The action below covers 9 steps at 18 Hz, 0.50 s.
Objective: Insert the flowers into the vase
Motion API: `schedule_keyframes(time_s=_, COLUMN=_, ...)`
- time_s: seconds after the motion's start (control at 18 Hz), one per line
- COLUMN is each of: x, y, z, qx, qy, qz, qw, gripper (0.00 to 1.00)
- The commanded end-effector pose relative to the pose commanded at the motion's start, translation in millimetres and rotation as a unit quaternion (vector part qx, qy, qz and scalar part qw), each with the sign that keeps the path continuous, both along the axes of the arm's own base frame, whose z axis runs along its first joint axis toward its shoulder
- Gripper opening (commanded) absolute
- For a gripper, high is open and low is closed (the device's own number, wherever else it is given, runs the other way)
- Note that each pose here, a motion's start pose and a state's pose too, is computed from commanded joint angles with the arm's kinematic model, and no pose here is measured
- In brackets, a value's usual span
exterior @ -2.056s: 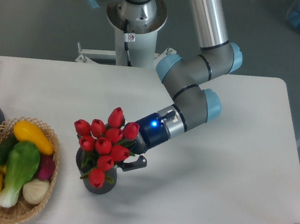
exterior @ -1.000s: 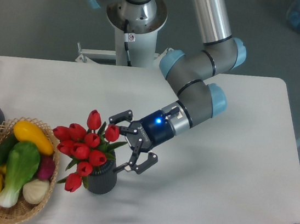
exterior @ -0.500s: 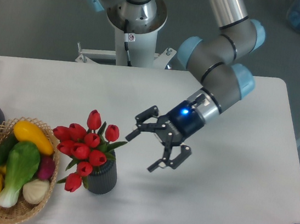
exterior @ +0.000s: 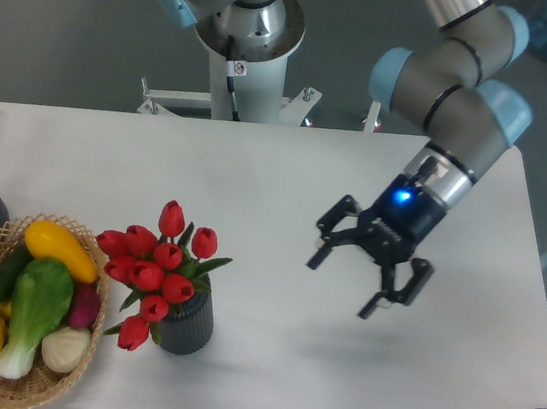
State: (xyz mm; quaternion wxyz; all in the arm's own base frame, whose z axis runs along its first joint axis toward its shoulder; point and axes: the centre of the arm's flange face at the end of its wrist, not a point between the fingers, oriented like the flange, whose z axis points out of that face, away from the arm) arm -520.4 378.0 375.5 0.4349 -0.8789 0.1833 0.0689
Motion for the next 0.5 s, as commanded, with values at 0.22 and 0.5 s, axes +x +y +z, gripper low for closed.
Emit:
schedule_keyframes(time_s=0.22, x=-24.7, y=-56.4, z=15.7, qx=-0.122, qy=0.065, qz=0.075, qw=0.9875, gripper=1.00)
schedule_keyframes(time_s=0.5, x=-34.7, y=-112.1, z=50.0, qx=-0.269, qy=0.133, qz=0.156, qw=0.9412, gripper=1.00)
